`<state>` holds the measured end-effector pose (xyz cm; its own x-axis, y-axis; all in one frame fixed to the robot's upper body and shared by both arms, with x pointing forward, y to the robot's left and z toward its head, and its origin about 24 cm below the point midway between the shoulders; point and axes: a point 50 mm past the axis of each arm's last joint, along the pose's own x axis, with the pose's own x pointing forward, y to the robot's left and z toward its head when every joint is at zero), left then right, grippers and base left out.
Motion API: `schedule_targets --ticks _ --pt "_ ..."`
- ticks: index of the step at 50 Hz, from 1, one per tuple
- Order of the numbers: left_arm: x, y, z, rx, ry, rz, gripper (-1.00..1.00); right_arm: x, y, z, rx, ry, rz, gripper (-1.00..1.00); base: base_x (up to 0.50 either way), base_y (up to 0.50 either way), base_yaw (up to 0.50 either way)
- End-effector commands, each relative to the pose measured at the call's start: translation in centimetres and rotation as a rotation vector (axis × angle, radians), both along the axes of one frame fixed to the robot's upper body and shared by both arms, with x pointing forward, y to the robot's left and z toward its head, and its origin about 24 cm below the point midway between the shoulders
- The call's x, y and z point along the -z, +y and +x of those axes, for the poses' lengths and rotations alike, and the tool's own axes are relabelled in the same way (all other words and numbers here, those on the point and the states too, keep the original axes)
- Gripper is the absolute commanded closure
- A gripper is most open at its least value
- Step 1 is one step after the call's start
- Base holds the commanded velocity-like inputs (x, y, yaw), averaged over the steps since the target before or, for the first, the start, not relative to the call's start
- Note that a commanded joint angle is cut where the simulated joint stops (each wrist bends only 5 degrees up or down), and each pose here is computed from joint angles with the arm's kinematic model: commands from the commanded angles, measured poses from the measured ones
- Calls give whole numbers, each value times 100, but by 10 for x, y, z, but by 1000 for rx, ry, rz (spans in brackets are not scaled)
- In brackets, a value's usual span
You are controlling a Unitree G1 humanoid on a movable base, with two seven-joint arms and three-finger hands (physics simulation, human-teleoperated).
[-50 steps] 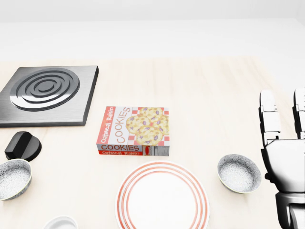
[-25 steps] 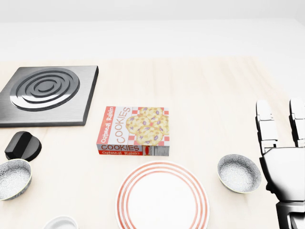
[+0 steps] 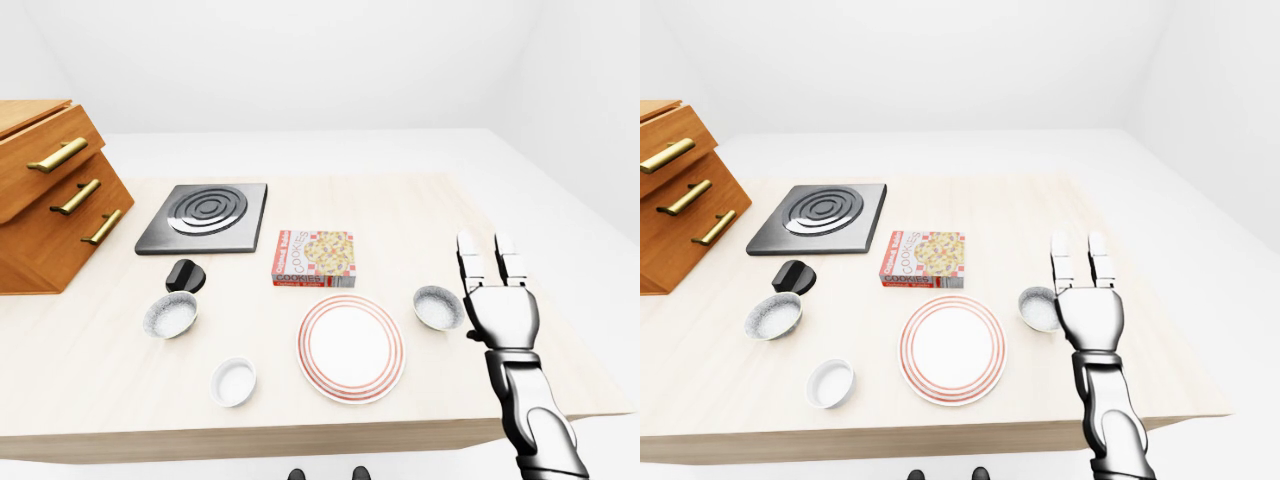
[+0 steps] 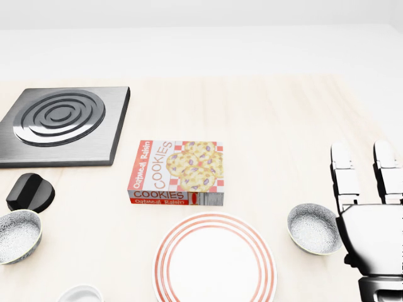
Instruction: Pick the akita bowl next to the plate and place it on the plate.
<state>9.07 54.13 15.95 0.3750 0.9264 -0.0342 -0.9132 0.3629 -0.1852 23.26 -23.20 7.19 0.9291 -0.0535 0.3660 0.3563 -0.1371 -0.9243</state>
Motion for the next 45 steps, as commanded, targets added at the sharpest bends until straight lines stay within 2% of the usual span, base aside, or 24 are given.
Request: schedule_targets --ticks 1,18,45 --pt "0 0 0 -1 1 1 -100 2 5 -3 -6 19 23 -100 0 0 0" --pt "-1 0 0 -3 0 2 -100 7 8 -5 -12 40 41 -100 0 0 0" --pt "1 0 0 -1 1 -2 -100 40 20 -2 -56 115 99 -100 0 0 0"
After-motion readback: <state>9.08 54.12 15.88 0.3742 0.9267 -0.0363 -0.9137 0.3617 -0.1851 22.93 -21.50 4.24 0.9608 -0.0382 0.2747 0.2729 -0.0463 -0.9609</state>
